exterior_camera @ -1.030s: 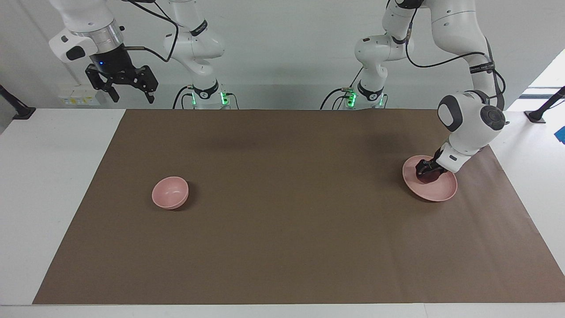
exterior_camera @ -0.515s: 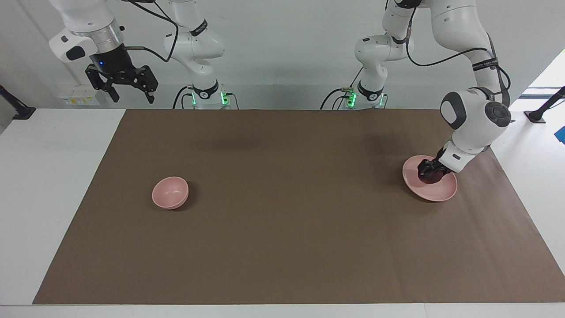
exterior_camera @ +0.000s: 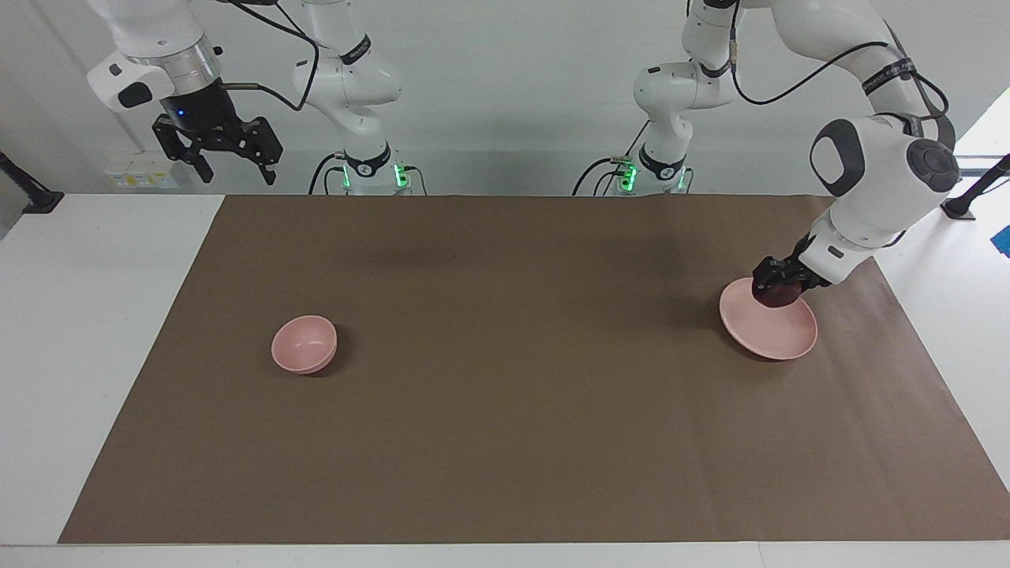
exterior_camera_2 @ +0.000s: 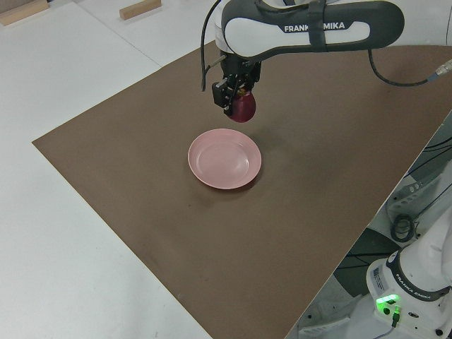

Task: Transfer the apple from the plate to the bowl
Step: 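Close the left gripper on the apple and lift it off the plate, then carry the apple with the left gripper while the right gripper reaches toward it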

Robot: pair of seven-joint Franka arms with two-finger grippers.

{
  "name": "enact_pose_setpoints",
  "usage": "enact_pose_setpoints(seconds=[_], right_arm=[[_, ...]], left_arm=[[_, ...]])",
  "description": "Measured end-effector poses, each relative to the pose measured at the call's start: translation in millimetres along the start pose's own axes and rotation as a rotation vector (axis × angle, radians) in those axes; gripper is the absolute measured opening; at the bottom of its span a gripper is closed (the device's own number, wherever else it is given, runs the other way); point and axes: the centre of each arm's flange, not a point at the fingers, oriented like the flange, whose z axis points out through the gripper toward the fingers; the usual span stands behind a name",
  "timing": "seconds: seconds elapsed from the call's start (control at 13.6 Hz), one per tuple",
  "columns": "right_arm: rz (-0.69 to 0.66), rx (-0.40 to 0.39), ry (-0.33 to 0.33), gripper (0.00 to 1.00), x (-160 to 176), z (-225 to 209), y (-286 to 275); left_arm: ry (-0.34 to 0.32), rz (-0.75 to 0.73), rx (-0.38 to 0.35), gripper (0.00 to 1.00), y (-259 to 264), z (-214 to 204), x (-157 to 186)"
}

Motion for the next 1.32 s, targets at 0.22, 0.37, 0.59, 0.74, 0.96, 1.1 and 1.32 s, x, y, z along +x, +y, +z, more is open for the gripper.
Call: enact_pose_setpoints(seconds=[0.22,0.37,0.59,0.74,0.96,1.1,1.32], right_arm=[[0.001,0.0,0.0,1.0,0,0,1],[-0.001,0.0,-0.001,1.0,0,0,0],[-0.003,0.004,-0.017,1.0,-2,1,-2],[-0.014,0.005,-0.016,1.0,-3,2,-8],[-0.02,0.002,-0.015,1.0,-10,8,-30],[-0.028,0.005,-0.018,1.0,-21,12,-44],[-0.026,0.142,-0.028,1.0,-25,23,-58]], left_arm=[[0.011,0.023,-0.061,0.74,33,-22,-7],[0.003,-0.029,-0.067,0.74,62,-20,-7],[-0.015,-0.111,-0.108,0.74,108,-20,-9],[-0.029,-0.138,-0.157,0.74,127,-26,-11],[-0.064,-0.204,-0.264,0.74,143,-43,-14],[-0.091,-0.3,-0.321,0.74,150,-49,-13],[-0.14,-0.405,-0.402,0.74,161,-48,-12]])
